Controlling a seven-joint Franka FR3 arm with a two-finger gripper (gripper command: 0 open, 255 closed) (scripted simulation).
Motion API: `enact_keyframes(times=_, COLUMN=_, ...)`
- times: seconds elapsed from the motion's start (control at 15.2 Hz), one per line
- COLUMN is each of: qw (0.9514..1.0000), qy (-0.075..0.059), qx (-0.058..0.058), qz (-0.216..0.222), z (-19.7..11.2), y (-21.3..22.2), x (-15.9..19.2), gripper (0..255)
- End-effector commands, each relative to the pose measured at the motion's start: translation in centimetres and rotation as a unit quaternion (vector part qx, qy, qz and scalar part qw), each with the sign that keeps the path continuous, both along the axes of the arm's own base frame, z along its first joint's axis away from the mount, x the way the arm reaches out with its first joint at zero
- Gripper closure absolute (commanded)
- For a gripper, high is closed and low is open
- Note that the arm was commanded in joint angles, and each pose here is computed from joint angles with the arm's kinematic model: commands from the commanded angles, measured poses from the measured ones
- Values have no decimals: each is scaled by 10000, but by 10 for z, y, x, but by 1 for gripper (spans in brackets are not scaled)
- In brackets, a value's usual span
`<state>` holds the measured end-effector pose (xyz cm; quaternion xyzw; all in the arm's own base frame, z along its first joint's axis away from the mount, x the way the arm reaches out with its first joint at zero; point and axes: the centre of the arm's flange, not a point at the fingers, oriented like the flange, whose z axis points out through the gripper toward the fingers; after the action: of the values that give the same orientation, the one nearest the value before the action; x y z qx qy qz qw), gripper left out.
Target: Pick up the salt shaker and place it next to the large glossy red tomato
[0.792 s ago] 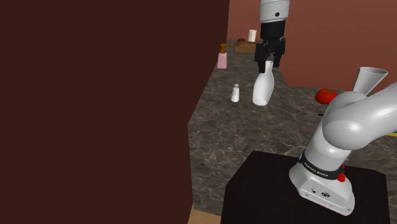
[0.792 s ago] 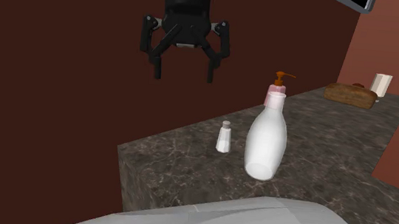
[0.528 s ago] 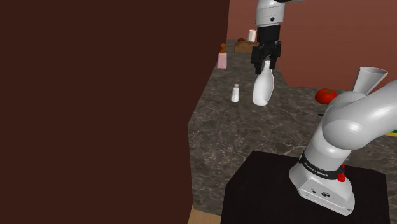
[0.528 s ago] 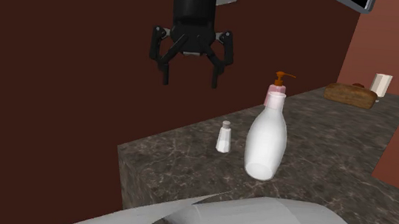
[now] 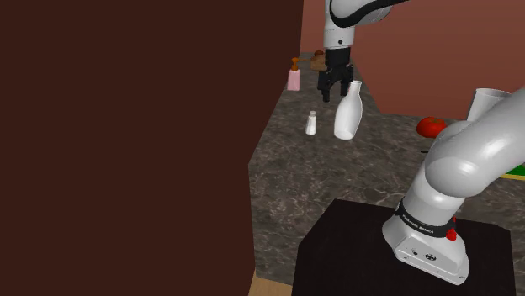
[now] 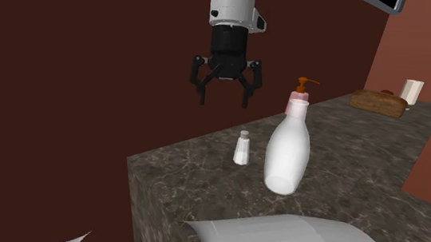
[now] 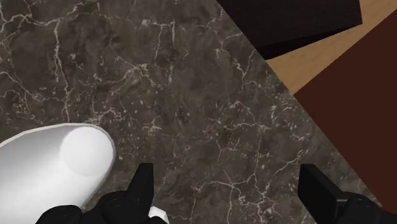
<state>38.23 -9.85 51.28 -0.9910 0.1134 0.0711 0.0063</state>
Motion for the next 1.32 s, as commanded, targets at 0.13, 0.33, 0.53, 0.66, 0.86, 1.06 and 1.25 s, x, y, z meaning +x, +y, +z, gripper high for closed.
enact_keyframes(times=0.13, qw=10000, qy=-55, qx=-8, qz=-49, z=-28, y=-31, x=36, gripper=0)
enact_keyframes(times=0.33, qw=9999, qy=-93, qx=-10, qz=-86, z=-46, y=-54, x=61, gripper=0)
enact_keyframes(times=0.53, qw=9998, qy=-131, qx=-12, qz=-122, z=-64, y=-77, x=86, gripper=0)
enact_keyframes(times=0.66, qw=9998, qy=-156, qx=-14, qz=-147, z=-76, y=-92, x=103, gripper=0)
enact_keyframes(times=0.86, qw=9996, qy=-194, qx=-16, qz=-184, z=-94, y=-115, x=129, gripper=0)
enact_keyframes(times=1.06, qw=9996, qy=-202, qx=-17, qz=-192, z=-109, y=-120, x=133, gripper=0)
enact_keyframes(times=1.25, qw=9996, qy=-202, qx=-17, qz=-192, z=-124, y=-120, x=132, gripper=0)
